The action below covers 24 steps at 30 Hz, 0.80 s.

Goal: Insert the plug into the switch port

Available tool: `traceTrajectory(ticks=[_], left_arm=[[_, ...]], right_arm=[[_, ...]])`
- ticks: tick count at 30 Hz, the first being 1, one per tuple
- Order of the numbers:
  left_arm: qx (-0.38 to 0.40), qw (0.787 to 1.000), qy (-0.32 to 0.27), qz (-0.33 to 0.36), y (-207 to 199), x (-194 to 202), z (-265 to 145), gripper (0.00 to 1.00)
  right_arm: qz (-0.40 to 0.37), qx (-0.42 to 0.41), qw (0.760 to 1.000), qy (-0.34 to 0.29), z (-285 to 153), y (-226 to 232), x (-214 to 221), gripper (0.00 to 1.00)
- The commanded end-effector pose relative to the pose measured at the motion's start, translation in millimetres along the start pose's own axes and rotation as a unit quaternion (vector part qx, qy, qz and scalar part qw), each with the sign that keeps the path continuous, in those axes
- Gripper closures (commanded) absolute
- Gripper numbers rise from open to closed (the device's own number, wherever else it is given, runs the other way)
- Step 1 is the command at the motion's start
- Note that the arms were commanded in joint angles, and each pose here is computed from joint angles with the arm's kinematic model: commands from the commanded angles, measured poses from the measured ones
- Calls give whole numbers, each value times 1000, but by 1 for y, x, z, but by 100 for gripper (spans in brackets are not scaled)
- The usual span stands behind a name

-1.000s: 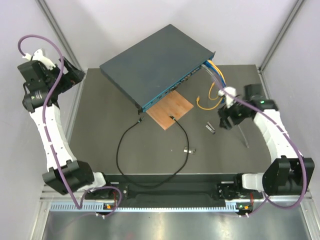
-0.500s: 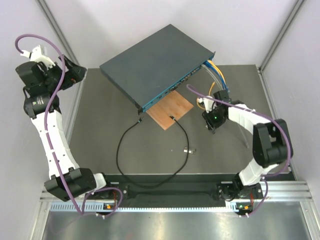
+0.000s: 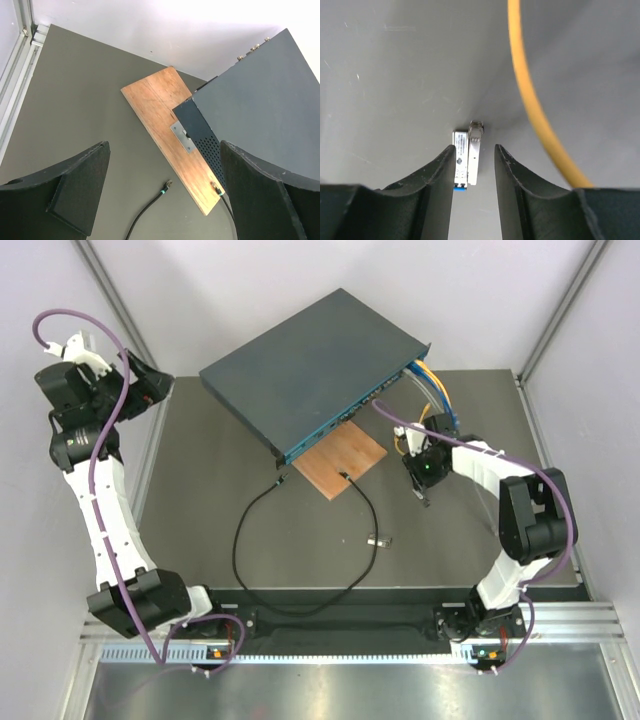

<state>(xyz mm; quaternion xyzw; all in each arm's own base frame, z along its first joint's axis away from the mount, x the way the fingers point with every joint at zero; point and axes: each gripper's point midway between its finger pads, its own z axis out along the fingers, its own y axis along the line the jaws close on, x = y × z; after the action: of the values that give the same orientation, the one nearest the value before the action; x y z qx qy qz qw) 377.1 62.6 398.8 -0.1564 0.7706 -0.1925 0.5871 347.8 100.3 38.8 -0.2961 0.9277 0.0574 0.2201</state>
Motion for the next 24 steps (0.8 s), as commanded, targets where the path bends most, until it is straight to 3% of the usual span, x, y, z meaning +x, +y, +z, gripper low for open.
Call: traceTrajectory(ticks=[1, 12, 24], left_arm=[[24, 999, -26, 10, -11, -14, 2, 5], [21, 999, -29, 9, -8, -14, 6, 5], [20, 999, -27, 0, -7, -14, 9, 6]], right_arm=[[2, 10, 999, -46, -12, -9, -32, 63], [10, -14, 1000, -11, 11, -8, -18, 71], [33, 14, 999, 25, 22, -34, 12, 77]])
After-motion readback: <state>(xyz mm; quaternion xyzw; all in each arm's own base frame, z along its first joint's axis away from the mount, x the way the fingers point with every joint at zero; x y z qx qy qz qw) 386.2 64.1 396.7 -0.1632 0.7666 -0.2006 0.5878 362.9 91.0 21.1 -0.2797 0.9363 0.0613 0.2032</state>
